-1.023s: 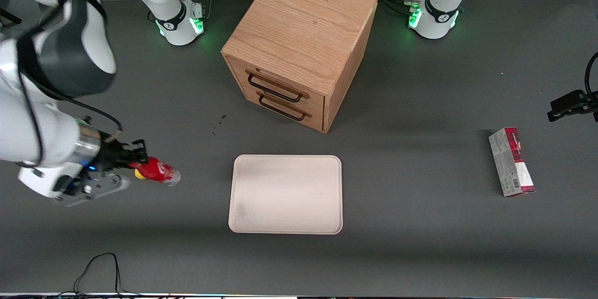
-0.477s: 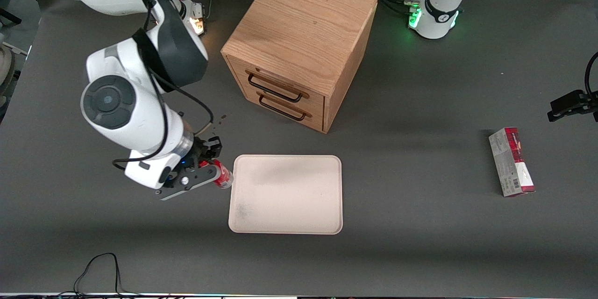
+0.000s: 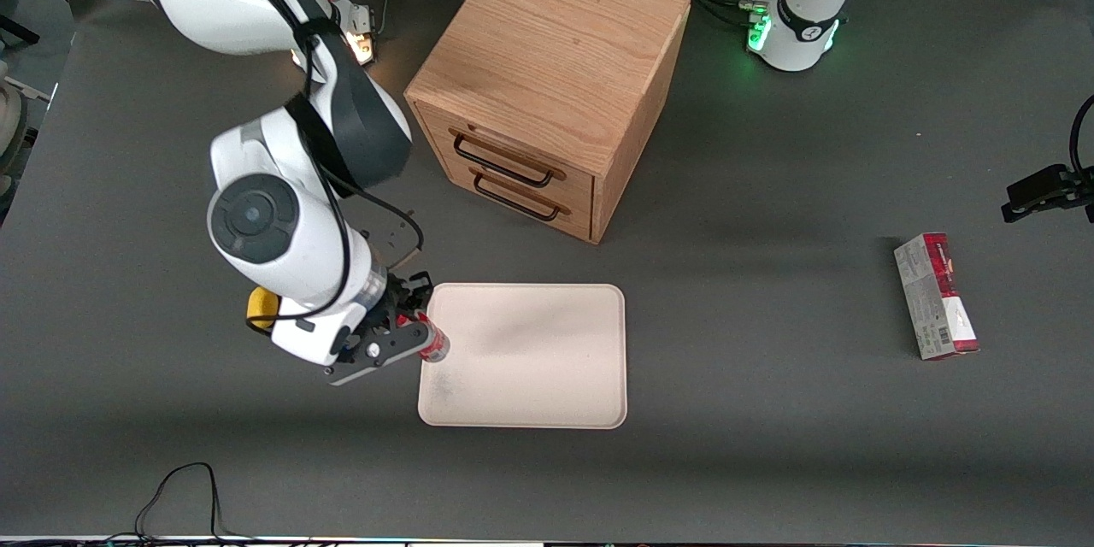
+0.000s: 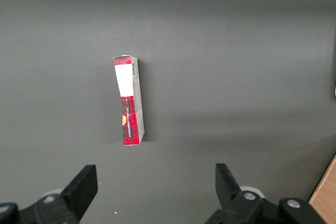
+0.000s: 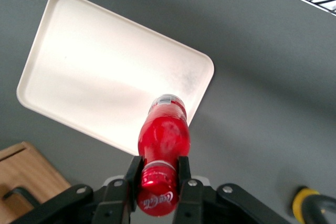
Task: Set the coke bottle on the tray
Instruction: 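Carry the bottle over the cream tray and lower it onto it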
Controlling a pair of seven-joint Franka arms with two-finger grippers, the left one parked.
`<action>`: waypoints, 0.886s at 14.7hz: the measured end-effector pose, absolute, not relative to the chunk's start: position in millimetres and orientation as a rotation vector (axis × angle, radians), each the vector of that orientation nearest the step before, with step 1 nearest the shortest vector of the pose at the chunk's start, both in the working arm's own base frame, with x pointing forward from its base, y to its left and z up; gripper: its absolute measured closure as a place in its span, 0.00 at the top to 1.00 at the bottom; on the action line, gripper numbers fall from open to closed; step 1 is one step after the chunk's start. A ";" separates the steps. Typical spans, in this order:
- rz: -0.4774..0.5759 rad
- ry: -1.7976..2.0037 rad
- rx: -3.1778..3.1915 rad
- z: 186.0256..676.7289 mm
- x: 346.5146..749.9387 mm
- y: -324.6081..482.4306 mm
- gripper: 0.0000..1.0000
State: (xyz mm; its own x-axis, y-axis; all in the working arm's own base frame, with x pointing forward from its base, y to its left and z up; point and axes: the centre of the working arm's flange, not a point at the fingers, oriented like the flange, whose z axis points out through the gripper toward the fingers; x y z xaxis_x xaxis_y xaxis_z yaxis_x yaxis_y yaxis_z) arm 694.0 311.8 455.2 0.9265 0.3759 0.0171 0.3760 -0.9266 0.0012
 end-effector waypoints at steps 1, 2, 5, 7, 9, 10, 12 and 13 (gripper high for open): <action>-0.022 -0.599 -3.082 437.6 699.3 313.0 0.31; -0.017 -0.597 -3.084 419.6 704.3 313.8 0.31; 0.000 -0.588 -3.089 367.4 716.5 313.9 0.31; 0.004 -0.584 -3.090 342.0 721.4 313.6 0.31; 0.010 -0.583 -3.092 326.7 723.4 313.8 0.31; 0.008 -0.583 -3.091 323.7 724.0 314.0 0.31; -0.005 -0.583 -3.090 324.3 724.9 314.3 0.31; -0.006 -0.583 -3.089 324.2 725.0 314.4 0.32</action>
